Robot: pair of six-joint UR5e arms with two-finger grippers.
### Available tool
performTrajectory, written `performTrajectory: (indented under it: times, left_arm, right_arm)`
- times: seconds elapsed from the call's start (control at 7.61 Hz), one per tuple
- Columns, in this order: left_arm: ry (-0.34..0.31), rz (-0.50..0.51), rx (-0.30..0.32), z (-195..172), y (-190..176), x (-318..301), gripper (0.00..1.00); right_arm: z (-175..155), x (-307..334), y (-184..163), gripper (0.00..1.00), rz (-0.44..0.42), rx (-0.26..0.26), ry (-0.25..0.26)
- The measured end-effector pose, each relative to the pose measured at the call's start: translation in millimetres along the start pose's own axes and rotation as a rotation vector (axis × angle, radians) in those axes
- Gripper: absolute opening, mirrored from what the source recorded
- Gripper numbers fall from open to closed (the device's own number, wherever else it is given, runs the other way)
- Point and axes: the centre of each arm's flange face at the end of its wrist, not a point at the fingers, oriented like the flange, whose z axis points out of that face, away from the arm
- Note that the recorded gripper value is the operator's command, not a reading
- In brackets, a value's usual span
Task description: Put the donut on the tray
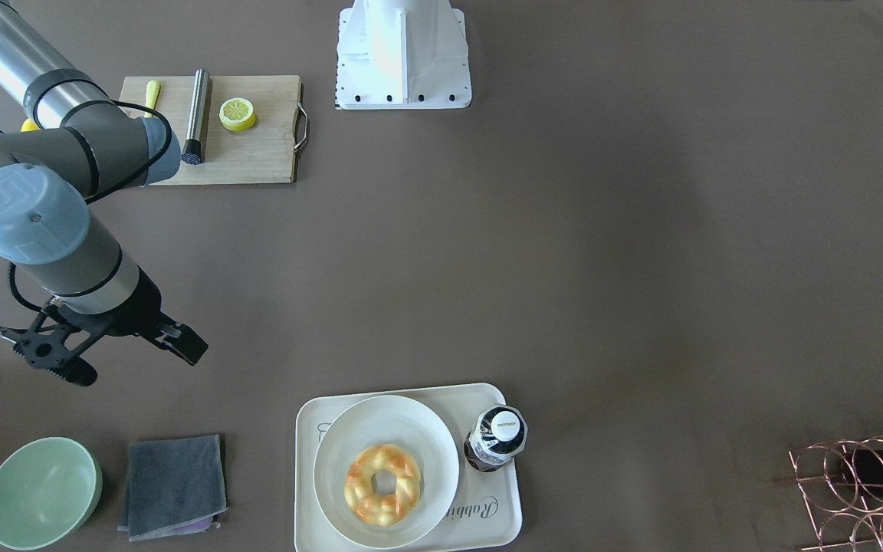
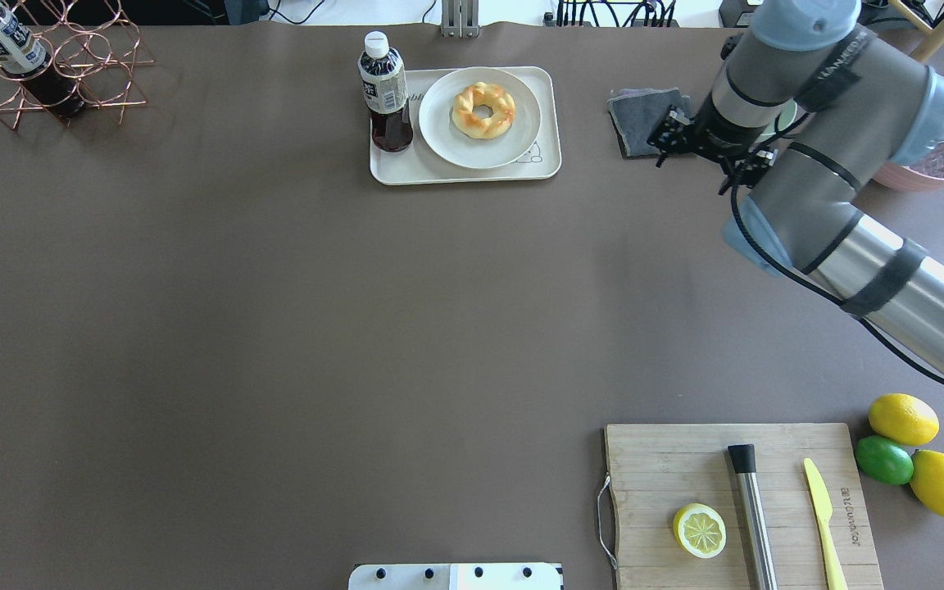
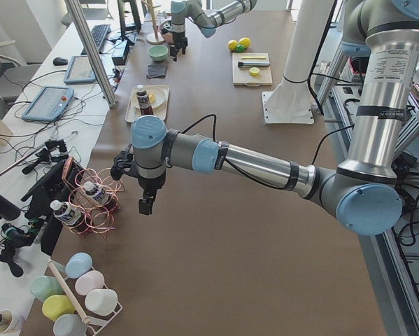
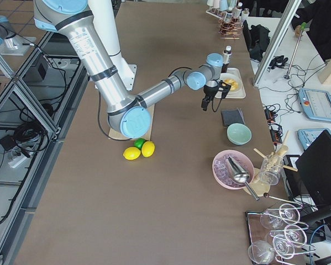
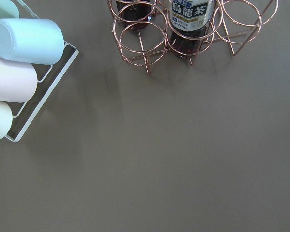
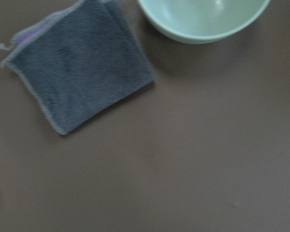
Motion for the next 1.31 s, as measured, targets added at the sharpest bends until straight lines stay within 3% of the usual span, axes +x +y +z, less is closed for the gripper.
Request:
performTrajectory:
  times: [0.39, 0.79, 1.05, 1.18, 1.31]
  left_arm:
    - [-0.002, 0.006, -0.001, -1, 10, -9, 0.98]
    - [-0.012, 0.018, 0.016, -11, 15, -23, 0.98]
    - [-0.064, 0.042, -0.005, -5, 23, -37, 0.98]
    - [-0.118, 0.033, -0.025, 1, 28, -48, 0.98]
    - [-0.125, 0.024, -0.035, 5, 28, -52, 0.98]
  right_arm:
    - [-29, 172, -28, 1.00, -0.189, -0.007, 0.175]
    - [-72, 377, -95, 1.00, -0.528, -0.108, 0.292]
    - [-97, 493, -132, 1.00, -0.653, -0.167, 0.281]
    - [-100, 532, -141, 1.00, -0.657, -0.182, 0.265]
    - [-98, 553, -144, 1.00, -0.648, -0.181, 0.232]
